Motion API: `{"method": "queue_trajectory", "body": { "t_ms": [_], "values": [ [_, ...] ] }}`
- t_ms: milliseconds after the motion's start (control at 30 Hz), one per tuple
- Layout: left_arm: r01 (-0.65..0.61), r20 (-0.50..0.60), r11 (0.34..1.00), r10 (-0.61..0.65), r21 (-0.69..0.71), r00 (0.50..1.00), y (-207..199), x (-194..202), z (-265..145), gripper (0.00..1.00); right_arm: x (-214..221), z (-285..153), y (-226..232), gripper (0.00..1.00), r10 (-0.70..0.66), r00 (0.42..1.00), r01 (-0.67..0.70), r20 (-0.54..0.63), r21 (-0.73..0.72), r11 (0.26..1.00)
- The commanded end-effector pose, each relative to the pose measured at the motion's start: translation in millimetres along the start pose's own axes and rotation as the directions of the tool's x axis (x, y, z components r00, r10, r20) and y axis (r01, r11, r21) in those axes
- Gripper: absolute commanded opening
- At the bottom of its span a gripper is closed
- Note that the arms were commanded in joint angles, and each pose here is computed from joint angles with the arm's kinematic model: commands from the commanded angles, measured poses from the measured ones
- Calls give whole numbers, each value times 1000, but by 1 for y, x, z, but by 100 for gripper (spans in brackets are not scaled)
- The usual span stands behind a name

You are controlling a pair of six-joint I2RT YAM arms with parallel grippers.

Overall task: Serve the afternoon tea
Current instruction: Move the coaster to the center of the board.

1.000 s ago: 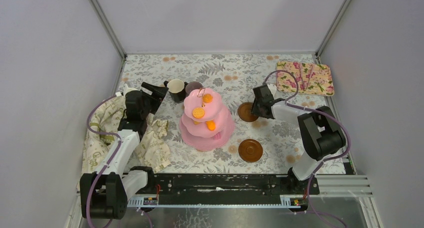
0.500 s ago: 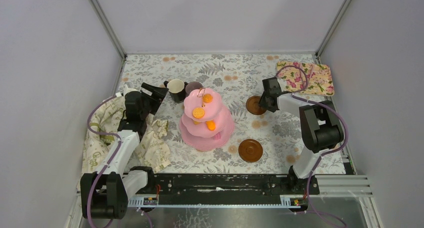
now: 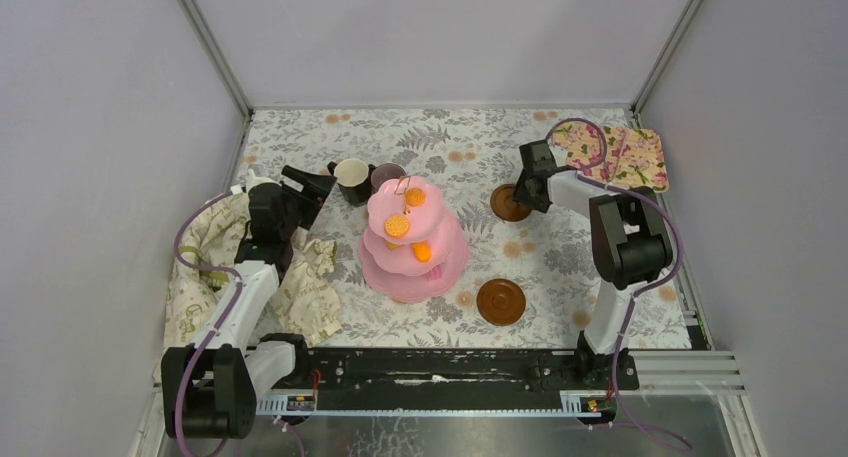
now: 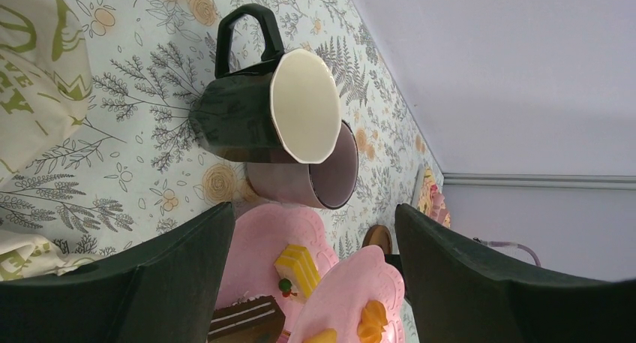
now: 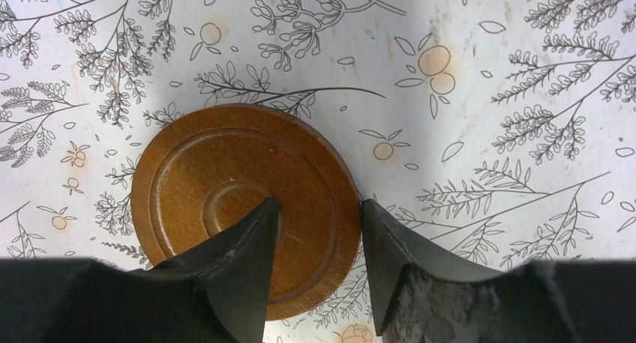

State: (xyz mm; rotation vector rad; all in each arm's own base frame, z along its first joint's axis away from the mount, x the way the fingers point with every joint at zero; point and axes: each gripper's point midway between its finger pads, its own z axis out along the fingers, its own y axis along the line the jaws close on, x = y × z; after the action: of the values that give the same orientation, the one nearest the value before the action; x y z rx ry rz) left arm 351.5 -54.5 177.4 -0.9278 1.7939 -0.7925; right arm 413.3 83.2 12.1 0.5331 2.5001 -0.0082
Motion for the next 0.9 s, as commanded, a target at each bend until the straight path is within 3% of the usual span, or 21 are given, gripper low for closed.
{"method": "queue_trajectory", "body": {
  "t_ms": [0,267,467,700,867],
  "values": [
    [-11,22,999,10,46,1000,-7,-6,1,86,23,10,-13,52,-41,994,46,-100,49,998],
    [-4,13,999,3,50,1000,-6,-4,2,86,21,11,6,56,-75,992,76,-104,11,997],
    [-5,20,999,4,47,1000,-6,-6,2,85,-6,-2,19,60,-92,995,92,-38,-5,996],
    [2,18,999,-3,50,1000,-5,-5,2,85,-35,-28,26,73,-100,994,101,50,-15,995],
    [1,20,999,-2,54,1000,-6,-6,1,85,-43,-55,27,75,-95,989,98,114,-29,995]
  ]
}}
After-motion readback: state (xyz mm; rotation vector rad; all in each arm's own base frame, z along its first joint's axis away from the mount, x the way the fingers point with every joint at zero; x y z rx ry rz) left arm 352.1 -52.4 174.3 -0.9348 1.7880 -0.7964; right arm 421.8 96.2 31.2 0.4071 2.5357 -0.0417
